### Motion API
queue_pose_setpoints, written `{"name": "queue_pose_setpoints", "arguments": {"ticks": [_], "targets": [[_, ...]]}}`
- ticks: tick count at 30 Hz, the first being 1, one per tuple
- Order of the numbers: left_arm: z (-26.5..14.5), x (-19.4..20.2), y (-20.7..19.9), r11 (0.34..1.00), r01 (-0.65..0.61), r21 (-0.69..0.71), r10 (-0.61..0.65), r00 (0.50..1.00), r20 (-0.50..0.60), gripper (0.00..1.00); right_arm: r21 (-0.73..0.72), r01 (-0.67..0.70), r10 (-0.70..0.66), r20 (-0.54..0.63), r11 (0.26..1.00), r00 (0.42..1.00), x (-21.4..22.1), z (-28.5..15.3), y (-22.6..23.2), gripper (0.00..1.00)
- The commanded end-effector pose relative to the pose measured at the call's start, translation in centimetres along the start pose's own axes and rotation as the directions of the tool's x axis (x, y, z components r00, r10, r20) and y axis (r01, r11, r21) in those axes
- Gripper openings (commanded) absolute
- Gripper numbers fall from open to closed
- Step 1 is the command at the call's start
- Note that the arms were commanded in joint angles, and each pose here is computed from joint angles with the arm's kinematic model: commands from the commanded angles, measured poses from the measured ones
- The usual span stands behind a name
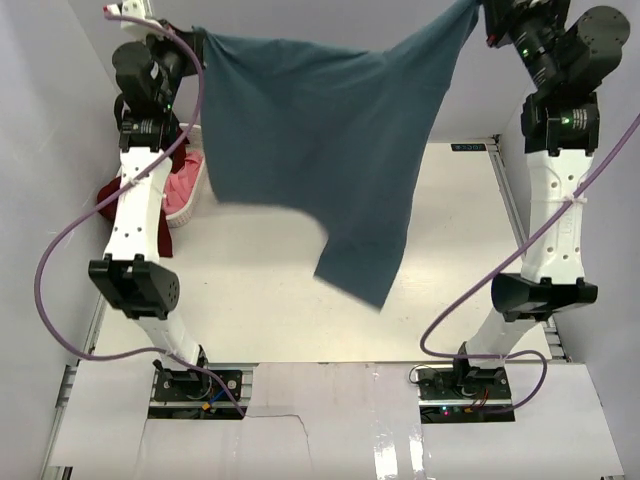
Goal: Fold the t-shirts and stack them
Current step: Flatten out the tshirt
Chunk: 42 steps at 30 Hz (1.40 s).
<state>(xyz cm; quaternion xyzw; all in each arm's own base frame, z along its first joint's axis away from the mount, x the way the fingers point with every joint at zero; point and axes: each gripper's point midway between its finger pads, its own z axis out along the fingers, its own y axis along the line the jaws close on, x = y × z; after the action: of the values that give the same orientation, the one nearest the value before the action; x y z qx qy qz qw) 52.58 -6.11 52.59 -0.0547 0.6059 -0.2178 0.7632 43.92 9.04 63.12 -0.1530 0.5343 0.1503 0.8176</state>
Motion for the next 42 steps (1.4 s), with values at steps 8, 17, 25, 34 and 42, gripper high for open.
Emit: {"name": "queue_pose_setpoints", "arguments": {"ticks": [8, 17, 25, 34, 42], "targets": [[-3.9, -1.2, -1.0, 1.000, -0.003, 0.003, 0.003, 1.000, 0.019, 0.00, -0.054, -0.035, 0.038, 0.055, 0.998, 0.998, -2.2, -5.5, 1.6, 0.08], [-19.4, 18.1, 5.2, 0.965, 0.073, -0.252, -0.167, 0.911, -0.378, 0.00, 0.106, -0.500, 0.485, -0.476, 0.860, 0.734, 22.6, -20.1, 8.9, 0.08], [-28.8, 27.3, 5.8, 0.917, 0.108, -0.385, -0.345, 0.700, -0.625, 0.00, 0.391, -0.479, 0.580, -0.734, 0.786, 0.353, 30.5, -32.3, 12.9, 0.08], [-34.1, 27.6, 1.3, 0.886, 0.247, -0.393, -0.463, 0.514, -0.722, 0.00, 0.396, -0.373, 0.518, -0.790, 0.839, 0.327, 25.7, -36.1, 13.3, 0.08], [-33.4, 28.4, 3.8, 0.892, 0.146, -0.428, -0.432, 0.551, -0.713, 0.00, 0.380, -0.371, 0.506, -0.787, 0.848, 0.352, 27.6, -34.8, 12.6, 0.08]]}}
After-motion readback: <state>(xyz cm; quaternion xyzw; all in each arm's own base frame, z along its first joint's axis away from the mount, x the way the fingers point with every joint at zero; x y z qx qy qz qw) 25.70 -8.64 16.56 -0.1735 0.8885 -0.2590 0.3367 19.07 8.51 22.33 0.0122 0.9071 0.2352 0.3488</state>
